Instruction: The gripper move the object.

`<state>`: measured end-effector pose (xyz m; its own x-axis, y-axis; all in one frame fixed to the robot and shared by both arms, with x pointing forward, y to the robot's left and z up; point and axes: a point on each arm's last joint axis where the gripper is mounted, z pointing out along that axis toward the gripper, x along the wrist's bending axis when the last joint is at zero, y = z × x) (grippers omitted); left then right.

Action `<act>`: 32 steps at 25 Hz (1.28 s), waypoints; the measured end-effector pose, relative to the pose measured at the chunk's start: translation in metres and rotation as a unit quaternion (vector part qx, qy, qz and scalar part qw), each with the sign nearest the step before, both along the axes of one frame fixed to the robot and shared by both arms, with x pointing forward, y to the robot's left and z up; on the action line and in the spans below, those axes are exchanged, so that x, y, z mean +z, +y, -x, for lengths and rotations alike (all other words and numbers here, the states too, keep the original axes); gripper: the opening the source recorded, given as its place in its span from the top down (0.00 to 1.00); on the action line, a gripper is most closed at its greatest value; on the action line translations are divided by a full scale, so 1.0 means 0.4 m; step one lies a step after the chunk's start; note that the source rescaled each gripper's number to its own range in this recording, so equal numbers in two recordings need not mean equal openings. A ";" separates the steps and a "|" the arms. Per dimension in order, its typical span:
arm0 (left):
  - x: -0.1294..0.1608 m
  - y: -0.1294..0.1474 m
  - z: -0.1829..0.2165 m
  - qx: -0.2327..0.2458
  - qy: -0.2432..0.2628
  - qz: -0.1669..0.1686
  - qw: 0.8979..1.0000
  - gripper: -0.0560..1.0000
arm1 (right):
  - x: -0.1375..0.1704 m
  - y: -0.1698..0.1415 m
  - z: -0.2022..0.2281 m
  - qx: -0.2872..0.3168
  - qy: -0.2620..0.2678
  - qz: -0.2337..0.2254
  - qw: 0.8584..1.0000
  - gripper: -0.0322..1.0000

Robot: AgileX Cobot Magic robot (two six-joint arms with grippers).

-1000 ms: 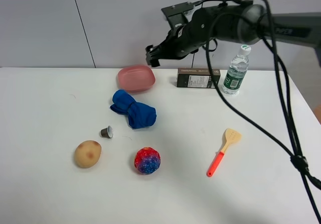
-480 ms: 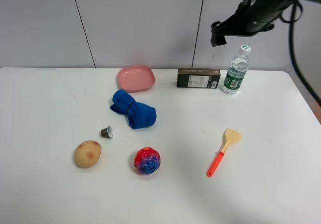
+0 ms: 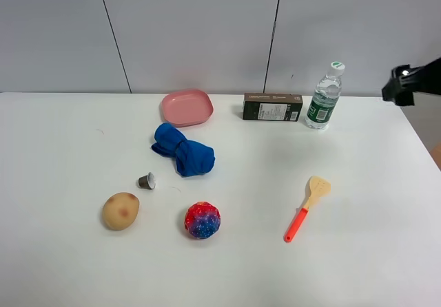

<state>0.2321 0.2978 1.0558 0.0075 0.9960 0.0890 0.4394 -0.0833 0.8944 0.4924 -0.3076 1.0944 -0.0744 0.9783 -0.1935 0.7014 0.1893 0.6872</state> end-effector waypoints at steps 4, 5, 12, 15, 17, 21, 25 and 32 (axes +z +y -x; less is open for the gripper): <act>0.000 0.000 0.000 0.000 0.000 0.000 1.000 0.00 | 0.020 -0.009 0.143 -0.011 -0.046 0.000 0.999 0.00; 0.000 0.000 0.000 0.000 0.000 0.000 1.000 0.00 | 0.023 -0.008 0.173 -0.013 -0.056 -0.002 0.998 0.00; 0.000 0.000 0.000 0.000 0.000 0.000 1.000 0.00 | 0.048 -0.008 0.378 -0.053 -0.088 -0.032 0.994 0.00; 0.000 0.000 0.000 0.000 0.000 0.000 1.000 0.00 | 0.031 -0.007 0.450 -0.058 -0.092 -0.034 0.994 0.00; 0.000 0.000 0.000 0.000 0.000 0.000 1.000 0.00 | 0.016 -0.004 0.487 -0.054 -0.101 -0.039 0.993 0.00; 0.000 0.000 0.000 0.000 0.000 0.000 1.000 0.00 | -0.014 0.007 0.546 -0.027 -0.131 -0.060 0.989 0.00; 0.000 0.000 0.000 0.000 0.000 0.000 1.000 0.00 | -0.017 0.007 0.588 -0.021 -0.168 -0.063 0.984 0.00; 0.000 0.000 0.000 0.000 0.000 0.000 1.000 0.00 | -0.026 0.007 0.632 -0.021 -0.186 -0.067 0.980 0.00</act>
